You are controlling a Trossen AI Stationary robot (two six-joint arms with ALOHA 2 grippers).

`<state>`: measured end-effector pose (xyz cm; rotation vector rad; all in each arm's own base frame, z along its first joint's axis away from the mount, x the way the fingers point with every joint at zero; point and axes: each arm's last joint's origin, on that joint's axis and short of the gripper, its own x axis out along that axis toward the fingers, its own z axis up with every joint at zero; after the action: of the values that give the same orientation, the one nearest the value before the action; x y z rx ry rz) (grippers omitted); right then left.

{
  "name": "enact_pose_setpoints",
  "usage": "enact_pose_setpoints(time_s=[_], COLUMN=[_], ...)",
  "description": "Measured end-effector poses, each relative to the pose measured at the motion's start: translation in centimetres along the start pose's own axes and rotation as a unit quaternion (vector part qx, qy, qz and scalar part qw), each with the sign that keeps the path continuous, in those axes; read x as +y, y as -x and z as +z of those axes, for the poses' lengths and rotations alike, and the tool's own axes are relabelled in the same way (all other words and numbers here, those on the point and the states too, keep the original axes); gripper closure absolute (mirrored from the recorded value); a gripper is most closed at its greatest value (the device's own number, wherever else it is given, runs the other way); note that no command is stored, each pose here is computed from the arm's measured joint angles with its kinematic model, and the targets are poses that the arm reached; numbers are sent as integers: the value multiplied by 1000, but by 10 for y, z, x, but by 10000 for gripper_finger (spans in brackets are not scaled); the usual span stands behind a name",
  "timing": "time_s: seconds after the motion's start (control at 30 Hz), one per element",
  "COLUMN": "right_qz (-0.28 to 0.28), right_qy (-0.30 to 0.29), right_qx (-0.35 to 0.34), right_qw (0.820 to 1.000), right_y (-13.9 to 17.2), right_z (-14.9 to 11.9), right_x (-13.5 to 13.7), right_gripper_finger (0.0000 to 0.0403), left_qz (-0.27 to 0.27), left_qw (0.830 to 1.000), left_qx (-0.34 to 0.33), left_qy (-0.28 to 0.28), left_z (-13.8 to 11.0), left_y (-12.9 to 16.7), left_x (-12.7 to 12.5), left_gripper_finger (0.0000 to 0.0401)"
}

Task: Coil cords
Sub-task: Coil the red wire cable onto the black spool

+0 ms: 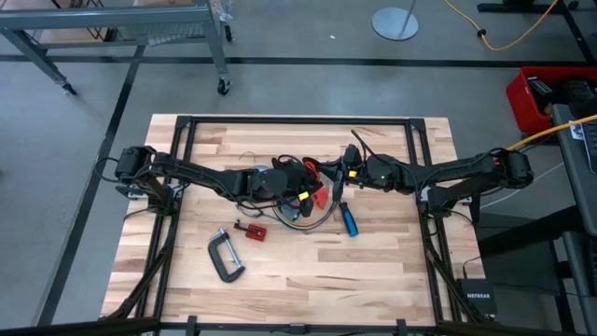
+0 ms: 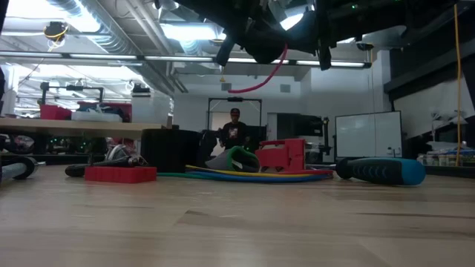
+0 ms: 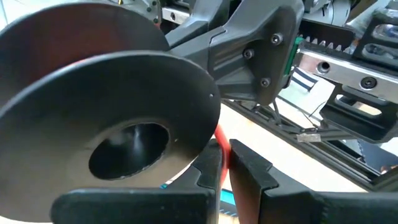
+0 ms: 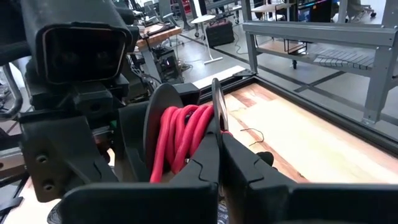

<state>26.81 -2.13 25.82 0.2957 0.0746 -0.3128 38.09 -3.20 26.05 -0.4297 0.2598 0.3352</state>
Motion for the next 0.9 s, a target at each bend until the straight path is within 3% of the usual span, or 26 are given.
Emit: enact_pose_setpoints(time_s=[0.43, 0.9], right_qz=[-4, 4], right_qy=[2, 1], right_qx=[-1, -5], right_qw=[1000, 1000], right_y=[0, 0], right_z=[0, 1], right_x=[0, 0], right_gripper_finger=[401, 401], left_qz=[-12, -14], left_qw=[1000, 998], left_qx=[8, 34], left_qy=[4, -54], left_z=[-3, -8], left_y=[1, 2], left_x=[-4, -3], left_gripper_finger=[384, 383])
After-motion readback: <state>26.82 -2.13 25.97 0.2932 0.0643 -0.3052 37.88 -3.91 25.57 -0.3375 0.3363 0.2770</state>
